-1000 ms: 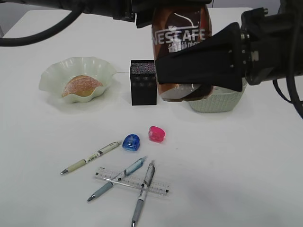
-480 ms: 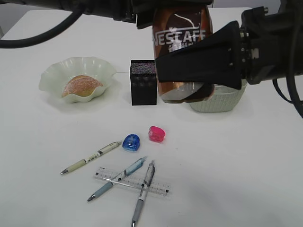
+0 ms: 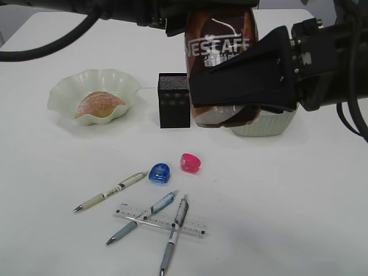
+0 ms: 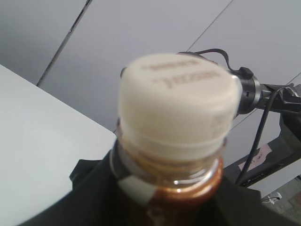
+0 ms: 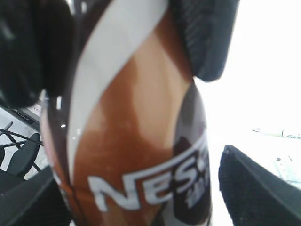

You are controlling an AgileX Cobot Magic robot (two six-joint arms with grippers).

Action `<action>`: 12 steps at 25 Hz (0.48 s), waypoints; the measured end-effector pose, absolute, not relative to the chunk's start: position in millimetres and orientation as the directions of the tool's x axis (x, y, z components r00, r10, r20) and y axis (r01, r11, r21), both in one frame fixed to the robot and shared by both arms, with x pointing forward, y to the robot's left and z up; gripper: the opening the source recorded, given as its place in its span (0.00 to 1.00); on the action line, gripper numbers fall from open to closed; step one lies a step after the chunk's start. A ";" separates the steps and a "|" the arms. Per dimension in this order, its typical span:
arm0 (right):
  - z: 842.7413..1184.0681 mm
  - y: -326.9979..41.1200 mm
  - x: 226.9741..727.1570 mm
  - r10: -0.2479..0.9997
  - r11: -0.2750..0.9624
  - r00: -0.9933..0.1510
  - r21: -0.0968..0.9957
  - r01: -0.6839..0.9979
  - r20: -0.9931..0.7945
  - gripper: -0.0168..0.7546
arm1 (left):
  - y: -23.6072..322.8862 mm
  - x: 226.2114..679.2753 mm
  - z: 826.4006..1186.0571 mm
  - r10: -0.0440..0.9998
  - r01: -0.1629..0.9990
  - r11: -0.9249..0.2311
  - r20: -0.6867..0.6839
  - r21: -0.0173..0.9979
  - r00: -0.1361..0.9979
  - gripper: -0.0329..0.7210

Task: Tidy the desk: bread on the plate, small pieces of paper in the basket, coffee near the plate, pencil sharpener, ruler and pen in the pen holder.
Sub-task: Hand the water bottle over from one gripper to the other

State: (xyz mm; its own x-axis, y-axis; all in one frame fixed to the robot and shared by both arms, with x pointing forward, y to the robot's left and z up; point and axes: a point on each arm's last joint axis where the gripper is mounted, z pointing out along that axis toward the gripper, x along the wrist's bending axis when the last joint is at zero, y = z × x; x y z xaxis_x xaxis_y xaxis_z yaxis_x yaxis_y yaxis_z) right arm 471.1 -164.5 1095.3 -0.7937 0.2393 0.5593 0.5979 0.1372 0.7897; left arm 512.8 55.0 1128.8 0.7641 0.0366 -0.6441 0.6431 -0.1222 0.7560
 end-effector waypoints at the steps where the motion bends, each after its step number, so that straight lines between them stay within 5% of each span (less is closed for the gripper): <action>1: 1095.3 -164.5 471.1 0.240 0.137 -0.792 0.788 0.600 0.561 0.89 | 55.0 512.8 1128.8 0.037 0.643 -0.122 -0.644 0.756 0.764 0.46; 12: 1095.4 -164.4 471.0 0.238 0.134 -0.788 0.784 0.606 0.568 0.88 | 63.4 519.4 1125.1 0.070 0.639 -0.136 -0.636 0.757 0.769 0.45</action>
